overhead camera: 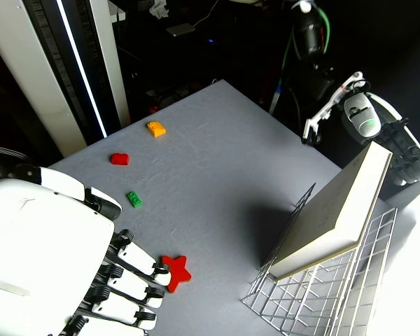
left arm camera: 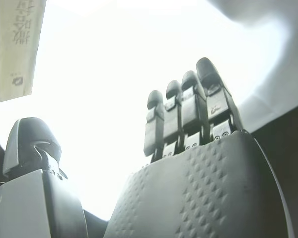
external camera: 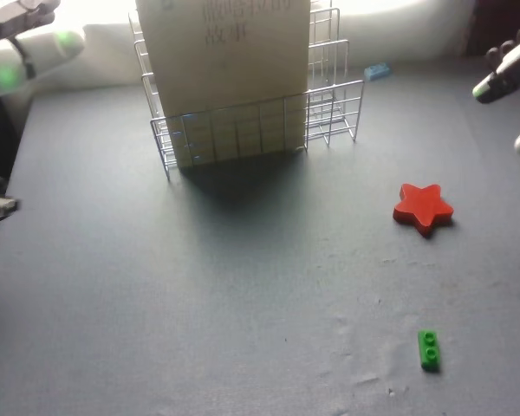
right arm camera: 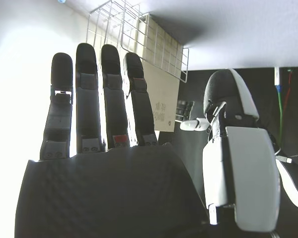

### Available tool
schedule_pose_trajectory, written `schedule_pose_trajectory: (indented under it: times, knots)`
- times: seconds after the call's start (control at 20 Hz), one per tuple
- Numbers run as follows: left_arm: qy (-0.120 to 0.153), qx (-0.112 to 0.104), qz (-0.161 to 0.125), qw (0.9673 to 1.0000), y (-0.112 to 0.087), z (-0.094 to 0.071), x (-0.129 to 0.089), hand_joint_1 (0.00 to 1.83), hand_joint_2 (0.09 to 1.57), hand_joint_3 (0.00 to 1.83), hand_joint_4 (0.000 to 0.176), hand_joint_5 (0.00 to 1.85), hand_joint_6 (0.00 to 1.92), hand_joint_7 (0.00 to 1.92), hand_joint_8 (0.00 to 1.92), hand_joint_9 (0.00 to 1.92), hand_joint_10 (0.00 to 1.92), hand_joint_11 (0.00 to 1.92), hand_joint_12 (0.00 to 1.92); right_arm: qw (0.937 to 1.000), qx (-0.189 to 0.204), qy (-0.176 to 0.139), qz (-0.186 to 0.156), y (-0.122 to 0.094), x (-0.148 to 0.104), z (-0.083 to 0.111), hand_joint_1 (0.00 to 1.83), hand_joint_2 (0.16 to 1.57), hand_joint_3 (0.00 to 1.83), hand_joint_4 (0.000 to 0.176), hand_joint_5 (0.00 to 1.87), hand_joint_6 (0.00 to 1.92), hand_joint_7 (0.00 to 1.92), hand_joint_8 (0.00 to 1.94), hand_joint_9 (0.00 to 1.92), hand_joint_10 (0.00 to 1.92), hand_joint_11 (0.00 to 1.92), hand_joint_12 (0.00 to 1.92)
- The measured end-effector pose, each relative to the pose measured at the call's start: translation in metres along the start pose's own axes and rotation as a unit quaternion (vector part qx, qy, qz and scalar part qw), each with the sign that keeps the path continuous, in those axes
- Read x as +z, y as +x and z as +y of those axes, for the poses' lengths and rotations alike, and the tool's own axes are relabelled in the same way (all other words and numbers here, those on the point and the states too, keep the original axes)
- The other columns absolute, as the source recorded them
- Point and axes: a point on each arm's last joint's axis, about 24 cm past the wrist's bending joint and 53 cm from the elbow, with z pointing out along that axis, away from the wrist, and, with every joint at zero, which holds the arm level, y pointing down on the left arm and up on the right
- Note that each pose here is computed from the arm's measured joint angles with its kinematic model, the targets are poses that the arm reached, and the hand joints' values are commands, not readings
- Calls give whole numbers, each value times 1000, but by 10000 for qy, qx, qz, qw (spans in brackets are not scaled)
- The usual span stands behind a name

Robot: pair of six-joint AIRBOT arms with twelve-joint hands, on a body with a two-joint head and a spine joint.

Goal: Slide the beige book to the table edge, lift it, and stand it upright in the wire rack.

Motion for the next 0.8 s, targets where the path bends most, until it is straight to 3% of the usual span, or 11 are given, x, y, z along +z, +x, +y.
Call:
schedule_pose_trajectory:
  times: [0.1, 0.2, 0.25, 0.4, 0.45, 0.5, 0.55, 0.6, 0.65, 0.75, 0.8]
  knots:
    - [-201, 463, 183, 9986, -4, -1, -16, 564, 980, 3, 27, 242, 2, 221, 3, 175, 1, 0, 580, 10000, 5, -42, 61, 0, -1, 4, 339, 1144, 0, 0, 478, 13, 517, 14, 497, 17, 77, 1137]
    - [-422, 1010, 437, 9930, -9, -3, -34, 535, 1001, 6, 22, 254, 4, 250, 8, 220, 13, 0, 622, 9999, -5, -43, 108, 2, -1, 5, 323, 1150, 0, 0, 492, 15, 518, 10, 493, 12, 67, 1143]
    - [-520, 1118, 520, 9910, -11, -3, -40, 552, 1008, 3, 5, 298, 8, 294, 9, 288, 21, 0, 749, 9999, -27, -52, 91, 1, -1, 5, 322, 1156, 3, 0, 489, 13, 523, 11, 500, 14, 68, 1146]
    - [-403, 1705, 1084, 9786, -1, -18, -57, 535, 1107, 2, 0, 449, 9, 541, 19, 561, 45, 157, 987, 9997, -199, -127, -97, -9, -3, 12, 362, 1158, 0, 0, 625, 24, 724, 29, 727, 76, 272, 1255]
    - [-203, 1816, 1347, 9739, 11, -28, -60, 557, 1142, 1, 0, 579, 24, 679, 39, 716, 85, 297, 987, 9994, -265, -178, -148, -12, -3, 17, 372, 1171, 0, 0, 686, 14, 808, 23, 800, 177, 348, 1401]
    - [-118, 1781, 1470, 9729, 18, -33, -63, 574, 1158, 0, 0, 685, 30, 777, 47, 807, 115, 352, 1020, 9992, -287, -211, -164, -13, -3, 20, 377, 1183, 0, 0, 752, 12, 890, 26, 790, 443, 429, 1486]
    - [-43, 1771, 1599, 9711, 26, -39, -65, 564, 1186, 1, 0, 814, 55, 906, 86, 917, 191, 441, 1125, 9990, -332, -238, -184, -14, -3, 22, 371, 1203, 1, 0, 860, 57, 979, 86, 700, 950, 511, 1650]
    - [31, 1817, 1713, 9683, 33, -45, -67, 595, 1189, 0, 0, 979, 133, 1030, 221, 954, 514, 605, 1187, 9987, -425, -234, -184, -13, -3, 22, 391, 1205, 0, 0, 828, 577, 886, 756, 757, 1331, 697, 1724]
    - [90, 1870, 1791, 9659, 38, -52, -69, 598, 1221, 0, 0, 1034, 336, 996, 587, 884, 924, 660, 1352, 9984, -486, -225, -194, -14, -3, 22, 406, 1215, 1, 0, 741, 1048, 826, 1225, 818, 1498, 814, 1754]
    - [222, 1958, 1928, 9612, 45, -67, -75, 636, 1258, 2, 0, 975, 1315, 920, 1433, 856, 1674, 779, 1856, 9977, -576, -223, -293, -18, -4, 21, 484, 1274, 9, 0, 783, 1749, 962, 1858, 1088, 1868, 1175, 1895]
    - [285, 1989, 2008, 9588, 49, -72, -77, 645, 1246, 0, 0, 919, 1630, 964, 1634, 925, 1810, 826, 1908, 9970, -649, -232, -347, -20, -4, 23, 512, 1288, 8, 0, 900, 1887, 1068, 1924, 1206, 1910, 1308, 1916]
